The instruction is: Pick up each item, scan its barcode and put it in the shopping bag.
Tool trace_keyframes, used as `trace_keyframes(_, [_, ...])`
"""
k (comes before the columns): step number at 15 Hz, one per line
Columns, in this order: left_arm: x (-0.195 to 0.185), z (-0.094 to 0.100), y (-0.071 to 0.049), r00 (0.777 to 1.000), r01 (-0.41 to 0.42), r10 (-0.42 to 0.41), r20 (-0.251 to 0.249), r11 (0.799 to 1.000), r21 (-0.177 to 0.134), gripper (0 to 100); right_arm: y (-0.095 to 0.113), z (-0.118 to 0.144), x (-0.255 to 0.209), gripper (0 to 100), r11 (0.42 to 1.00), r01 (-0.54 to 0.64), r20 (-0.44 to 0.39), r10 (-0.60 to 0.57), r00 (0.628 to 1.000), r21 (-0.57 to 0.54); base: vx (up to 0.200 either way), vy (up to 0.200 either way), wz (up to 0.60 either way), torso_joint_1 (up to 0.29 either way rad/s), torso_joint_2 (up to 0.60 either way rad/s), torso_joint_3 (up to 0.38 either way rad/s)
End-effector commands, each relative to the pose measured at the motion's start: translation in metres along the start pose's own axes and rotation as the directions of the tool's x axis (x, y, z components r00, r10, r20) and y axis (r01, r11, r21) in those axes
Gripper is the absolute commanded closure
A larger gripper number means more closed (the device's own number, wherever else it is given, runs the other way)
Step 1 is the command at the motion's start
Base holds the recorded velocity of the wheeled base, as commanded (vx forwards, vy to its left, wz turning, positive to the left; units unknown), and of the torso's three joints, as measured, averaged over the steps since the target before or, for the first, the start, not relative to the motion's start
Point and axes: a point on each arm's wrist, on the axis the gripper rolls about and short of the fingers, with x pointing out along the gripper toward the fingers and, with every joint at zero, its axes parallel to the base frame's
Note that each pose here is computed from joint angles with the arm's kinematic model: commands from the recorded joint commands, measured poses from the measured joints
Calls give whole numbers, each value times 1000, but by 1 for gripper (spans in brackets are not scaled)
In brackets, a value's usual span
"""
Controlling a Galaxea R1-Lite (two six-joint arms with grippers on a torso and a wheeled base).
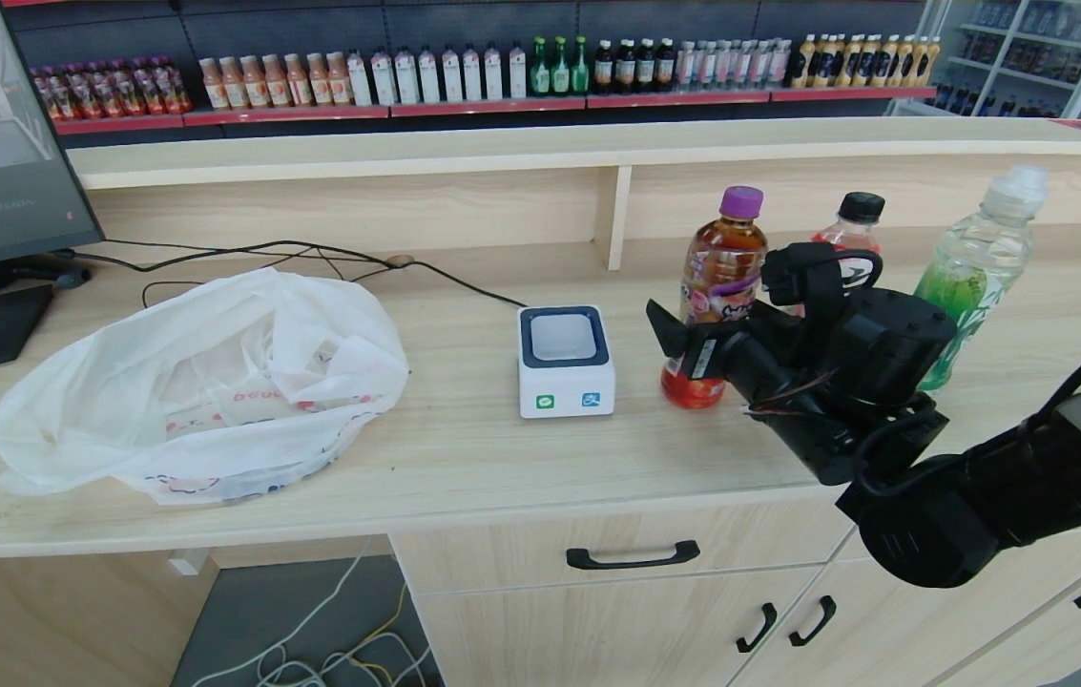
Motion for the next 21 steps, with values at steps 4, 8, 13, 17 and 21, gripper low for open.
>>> trace_keyframes(4, [0, 0, 0, 1000, 0, 0, 0, 1000, 0, 0, 1, 0, 1, 0, 1000, -1, 3, 1, 1000, 0, 0, 0, 0, 0, 0, 0])
trace_keyframes(8, [0, 0, 0, 1000, 0, 0, 0, 1000, 0, 0, 1, 2, 3, 0, 1000, -1, 14, 1, 1000, -7, 0, 0, 0, 0, 0, 0])
trace_keyframes(13, [0, 0, 0, 1000, 0, 0, 0, 1000, 0, 0, 7, 0, 11, 100, 1000, -13, 27, 13, 1000, -7, 0, 0, 0, 0, 0, 0])
trace_keyframes(17, [0, 0, 0, 1000, 0, 0, 0, 1000, 0, 0, 8, 1, 13, 100, 1000, -13, 34, 13, 999, -5, 0, 0, 0, 0, 0, 0])
trace_keyframes(21, [0, 0, 0, 1000, 0, 0, 0, 1000, 0, 0, 7, 4, 12, 100, 1000, -13, 42, 13, 999, -5, 0, 0, 0, 0, 0, 0])
